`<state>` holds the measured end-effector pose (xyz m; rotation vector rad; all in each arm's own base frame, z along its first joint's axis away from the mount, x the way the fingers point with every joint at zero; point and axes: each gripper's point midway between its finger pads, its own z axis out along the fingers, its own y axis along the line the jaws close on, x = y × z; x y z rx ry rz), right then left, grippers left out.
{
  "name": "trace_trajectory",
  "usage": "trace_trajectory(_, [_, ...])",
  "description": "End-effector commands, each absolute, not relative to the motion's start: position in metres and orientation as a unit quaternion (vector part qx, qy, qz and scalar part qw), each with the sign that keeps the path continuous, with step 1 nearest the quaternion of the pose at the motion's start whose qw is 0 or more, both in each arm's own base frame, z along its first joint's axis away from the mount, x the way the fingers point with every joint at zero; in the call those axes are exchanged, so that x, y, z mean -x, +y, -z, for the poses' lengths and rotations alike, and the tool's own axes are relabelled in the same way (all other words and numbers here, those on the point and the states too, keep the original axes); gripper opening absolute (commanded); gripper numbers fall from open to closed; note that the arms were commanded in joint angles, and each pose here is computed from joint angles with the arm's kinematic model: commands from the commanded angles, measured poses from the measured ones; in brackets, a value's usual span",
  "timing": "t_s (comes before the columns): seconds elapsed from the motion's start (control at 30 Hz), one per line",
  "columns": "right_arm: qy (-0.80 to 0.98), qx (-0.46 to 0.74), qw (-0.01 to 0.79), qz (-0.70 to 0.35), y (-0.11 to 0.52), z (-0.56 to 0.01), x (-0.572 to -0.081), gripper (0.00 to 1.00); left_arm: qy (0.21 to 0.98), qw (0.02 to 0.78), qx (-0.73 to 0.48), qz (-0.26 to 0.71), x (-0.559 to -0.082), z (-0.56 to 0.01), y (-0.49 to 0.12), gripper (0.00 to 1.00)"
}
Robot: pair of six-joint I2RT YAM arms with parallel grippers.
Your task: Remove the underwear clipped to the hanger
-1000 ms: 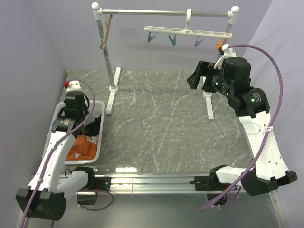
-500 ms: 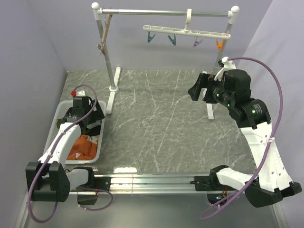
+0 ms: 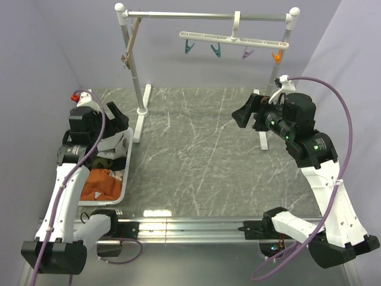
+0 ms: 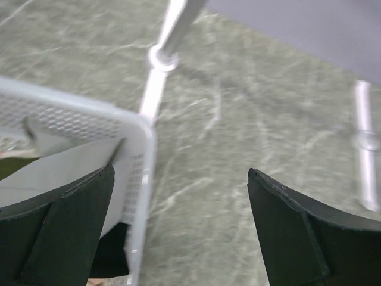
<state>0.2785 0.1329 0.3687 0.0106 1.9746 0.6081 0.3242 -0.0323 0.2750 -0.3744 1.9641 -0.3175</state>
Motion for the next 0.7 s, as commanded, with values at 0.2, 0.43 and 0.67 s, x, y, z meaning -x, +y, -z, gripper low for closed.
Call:
trace_trajectory(0.2, [0.797,0.003,0.544,-0.263,0.137,-0.406,-0.293,1.0,0.764,0.555,0.026,0.328,-0.302,-0.348,-0.106,0.83])
trace_trajectory(0.43, [0.799,0.015,0.539,-0.266,0.144,-0.403,-0.304,1.0,0.737,0.509,-0.062,0.44,-0.279,-0.351,-0.146,0.04])
trace_trajectory(0.67, [0.794,0.083,0.506,-0.325,0.171,-0.393,-0.291,0.43,0.73,0.492,-0.094,0.465,-0.274,-0.356,-0.157,0.01])
